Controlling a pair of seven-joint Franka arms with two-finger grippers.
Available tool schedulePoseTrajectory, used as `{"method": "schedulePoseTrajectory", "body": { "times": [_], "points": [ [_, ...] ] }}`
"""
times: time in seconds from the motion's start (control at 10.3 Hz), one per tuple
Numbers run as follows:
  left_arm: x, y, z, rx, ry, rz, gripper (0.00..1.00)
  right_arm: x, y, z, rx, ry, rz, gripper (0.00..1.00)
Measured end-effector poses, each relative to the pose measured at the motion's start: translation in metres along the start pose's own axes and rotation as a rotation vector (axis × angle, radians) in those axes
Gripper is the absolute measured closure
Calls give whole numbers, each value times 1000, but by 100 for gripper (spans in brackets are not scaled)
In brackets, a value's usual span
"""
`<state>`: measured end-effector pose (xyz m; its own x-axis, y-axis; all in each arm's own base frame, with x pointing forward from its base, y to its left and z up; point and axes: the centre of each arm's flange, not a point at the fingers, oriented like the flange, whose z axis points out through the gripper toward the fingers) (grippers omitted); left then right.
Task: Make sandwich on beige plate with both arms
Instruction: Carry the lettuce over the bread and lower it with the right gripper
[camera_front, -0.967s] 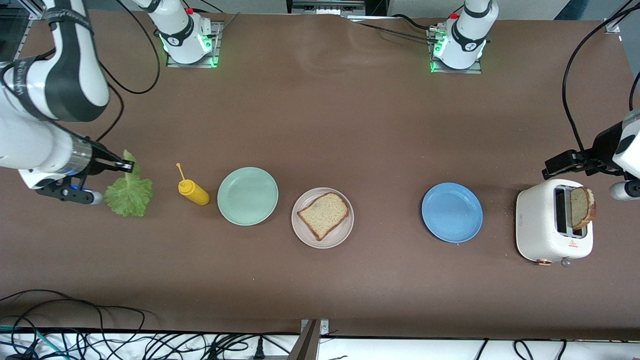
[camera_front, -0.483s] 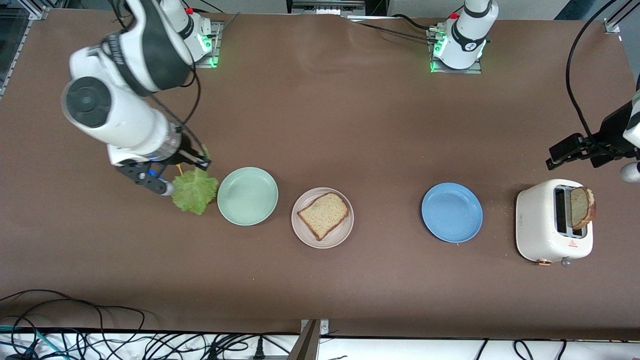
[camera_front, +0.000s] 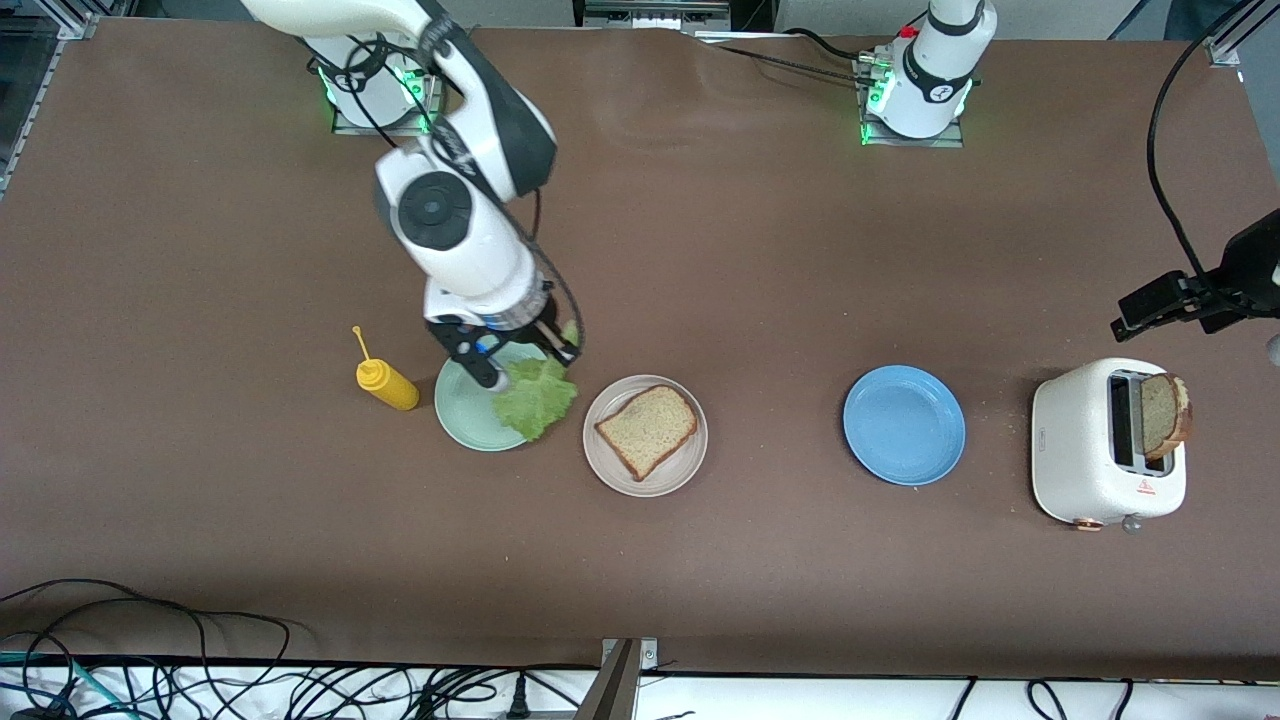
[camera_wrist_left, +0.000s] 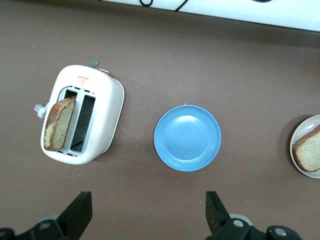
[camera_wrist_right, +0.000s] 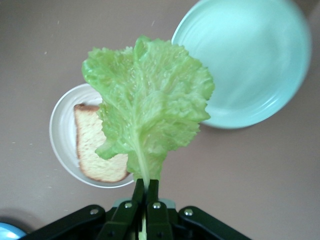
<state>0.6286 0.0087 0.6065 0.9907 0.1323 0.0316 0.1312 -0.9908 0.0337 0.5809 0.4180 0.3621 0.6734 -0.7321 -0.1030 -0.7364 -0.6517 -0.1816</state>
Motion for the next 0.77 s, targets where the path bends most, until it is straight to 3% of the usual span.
{"method": "schedulePoseTrajectory", "body": {
  "times": [0.29, 0.58, 0.77],
  "points": [
    [4, -2, 10, 2, -15, -4, 0, -20, -15, 42, 141, -4, 75, 96],
    [5, -5, 12, 3, -19, -10, 0, -27, -22, 95, 329, -6, 93, 96],
    [6, -6, 13, 3, -20, -10, 0, -33, -16, 134, 377, -11, 95, 96]
  ]
}}
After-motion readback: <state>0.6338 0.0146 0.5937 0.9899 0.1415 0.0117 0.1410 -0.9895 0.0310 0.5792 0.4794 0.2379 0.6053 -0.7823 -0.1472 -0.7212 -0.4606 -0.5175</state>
